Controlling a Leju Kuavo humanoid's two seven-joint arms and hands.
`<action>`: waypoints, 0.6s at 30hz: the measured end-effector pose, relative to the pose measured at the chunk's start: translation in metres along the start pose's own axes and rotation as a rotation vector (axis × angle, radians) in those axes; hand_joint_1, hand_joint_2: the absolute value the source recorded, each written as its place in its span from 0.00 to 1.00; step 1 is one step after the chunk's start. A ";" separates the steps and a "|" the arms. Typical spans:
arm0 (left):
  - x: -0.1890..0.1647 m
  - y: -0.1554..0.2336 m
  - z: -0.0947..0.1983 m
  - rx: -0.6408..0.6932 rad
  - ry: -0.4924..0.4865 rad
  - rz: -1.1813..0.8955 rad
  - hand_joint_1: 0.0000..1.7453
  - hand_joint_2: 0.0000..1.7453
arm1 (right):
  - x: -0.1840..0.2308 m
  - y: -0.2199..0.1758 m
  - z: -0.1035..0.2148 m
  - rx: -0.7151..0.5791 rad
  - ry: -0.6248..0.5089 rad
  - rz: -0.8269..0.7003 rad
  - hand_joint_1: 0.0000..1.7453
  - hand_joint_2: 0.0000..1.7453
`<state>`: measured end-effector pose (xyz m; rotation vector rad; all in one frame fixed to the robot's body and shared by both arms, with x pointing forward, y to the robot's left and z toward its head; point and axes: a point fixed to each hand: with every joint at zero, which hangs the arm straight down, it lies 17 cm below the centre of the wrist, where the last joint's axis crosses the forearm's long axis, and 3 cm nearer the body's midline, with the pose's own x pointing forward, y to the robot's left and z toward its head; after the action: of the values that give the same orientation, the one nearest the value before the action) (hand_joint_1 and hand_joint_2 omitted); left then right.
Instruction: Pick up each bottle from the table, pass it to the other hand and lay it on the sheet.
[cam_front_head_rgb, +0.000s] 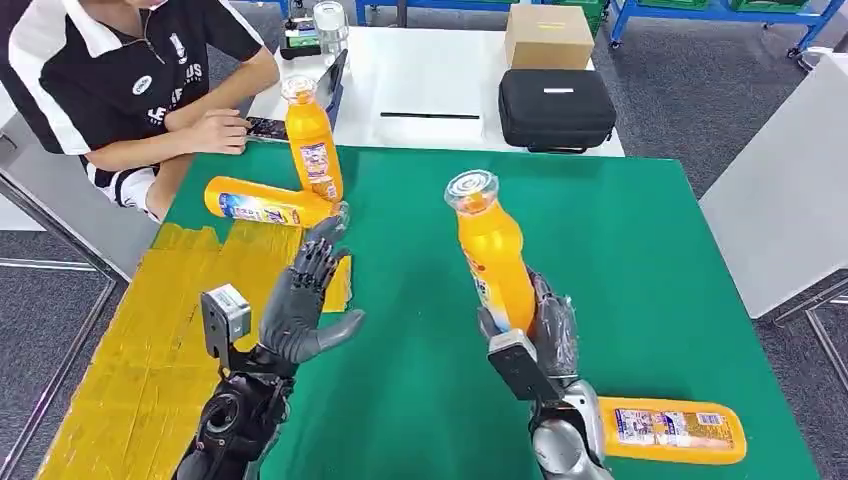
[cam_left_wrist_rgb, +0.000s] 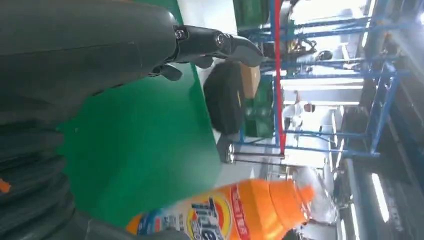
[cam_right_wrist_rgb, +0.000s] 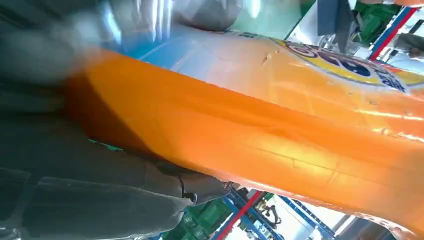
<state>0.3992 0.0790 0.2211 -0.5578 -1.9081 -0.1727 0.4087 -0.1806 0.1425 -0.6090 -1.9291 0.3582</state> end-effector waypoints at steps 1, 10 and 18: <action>0.000 -0.002 -0.002 -0.007 0.004 0.003 0.00 1.00 | 0.003 0.003 -0.001 0.003 -0.011 0.003 1.00 1.00; 0.005 -0.013 -0.011 -0.043 0.002 0.005 0.00 1.00 | 0.024 0.028 -0.004 0.037 -0.063 0.006 1.00 1.00; 0.004 -0.014 -0.012 -0.049 0.007 0.007 0.00 1.00 | 0.032 0.037 -0.003 0.058 -0.098 0.017 1.00 1.00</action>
<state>0.4019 0.0632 0.2312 -0.5954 -1.8995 -0.2169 0.4098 -0.1320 0.1488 -0.5792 -2.0003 0.4611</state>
